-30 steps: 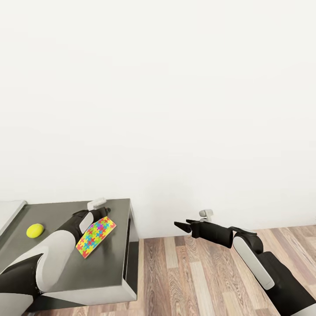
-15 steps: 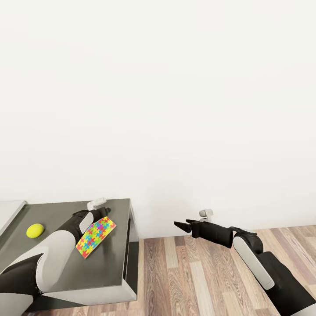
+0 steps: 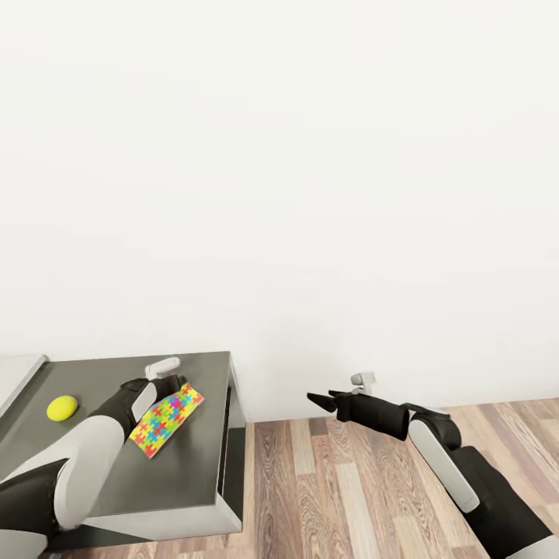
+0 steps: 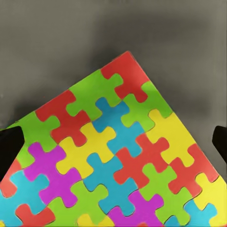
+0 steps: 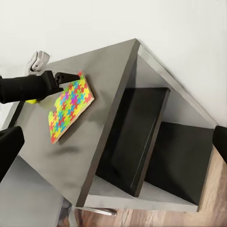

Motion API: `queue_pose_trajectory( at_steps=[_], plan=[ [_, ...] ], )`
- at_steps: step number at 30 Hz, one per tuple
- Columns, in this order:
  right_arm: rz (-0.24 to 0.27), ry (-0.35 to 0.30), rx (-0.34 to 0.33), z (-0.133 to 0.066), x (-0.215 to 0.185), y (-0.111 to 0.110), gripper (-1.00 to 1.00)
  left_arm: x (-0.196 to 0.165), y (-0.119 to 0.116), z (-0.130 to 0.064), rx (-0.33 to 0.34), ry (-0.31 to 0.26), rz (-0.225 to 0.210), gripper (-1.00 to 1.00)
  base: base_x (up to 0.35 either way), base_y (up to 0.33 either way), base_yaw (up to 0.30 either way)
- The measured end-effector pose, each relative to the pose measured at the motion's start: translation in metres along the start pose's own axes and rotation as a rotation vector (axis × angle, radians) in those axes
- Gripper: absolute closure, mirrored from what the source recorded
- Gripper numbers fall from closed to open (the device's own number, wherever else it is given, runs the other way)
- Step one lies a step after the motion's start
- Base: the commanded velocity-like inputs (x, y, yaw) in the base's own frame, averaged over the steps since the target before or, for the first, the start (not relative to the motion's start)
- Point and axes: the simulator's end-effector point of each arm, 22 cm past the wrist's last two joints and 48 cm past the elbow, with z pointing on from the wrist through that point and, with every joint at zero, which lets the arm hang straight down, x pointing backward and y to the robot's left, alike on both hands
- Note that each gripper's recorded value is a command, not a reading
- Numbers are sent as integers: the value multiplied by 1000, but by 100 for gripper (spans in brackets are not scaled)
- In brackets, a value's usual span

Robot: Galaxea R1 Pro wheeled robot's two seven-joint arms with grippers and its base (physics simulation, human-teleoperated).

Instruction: Put all the toys in the child's room - the three board games (two on the bed and one on the table), the two jigsaw puzzles on the table, and the tennis ball on the table - inside the toy box on the table in the child's room.

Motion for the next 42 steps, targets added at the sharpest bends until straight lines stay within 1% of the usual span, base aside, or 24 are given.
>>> queue_pose_trajectory(
  at_steps=[6, 12, 16, 19, 22, 30, 31, 42],
  plan=[
    [24, 9, 3, 5, 7, -3, -100, -3, 17, 0, -8, -36, -4, -100, 0, 0, 0],
    [29, 11, 4, 6, 9, -4, -100, -1, 27, -1, -22, -50, 5, -100, 0, 0, 0],
    [30, 12, 4, 6, 9, -4, -100, 1, 30, -1, -32, -45, 26, -100, 0, 0, 0],
    [30, 12, 4, 6, 9, -4, -100, 9, 33, 1, -40, -29, 37, -100, 0, 0, 0],
    [30, 12, 5, 6, 9, -4, -100, 9, 33, 1, -41, -29, 36, -100, 0, 0, 0],
    [30, 13, 5, 6, 10, -4, -100, 9, 36, 0, -58, -29, 9, -100, 0, 0, 0],
    [30, 13, 5, 6, 10, -4, -100, 7, 38, 0, -69, -34, 47, -100, 0, 0, 0],
    [31, 15, 5, 7, 10, -4, -100, 5, 41, -1, -81, -35, 64, -100, 0, -23, 0]
  ],
)
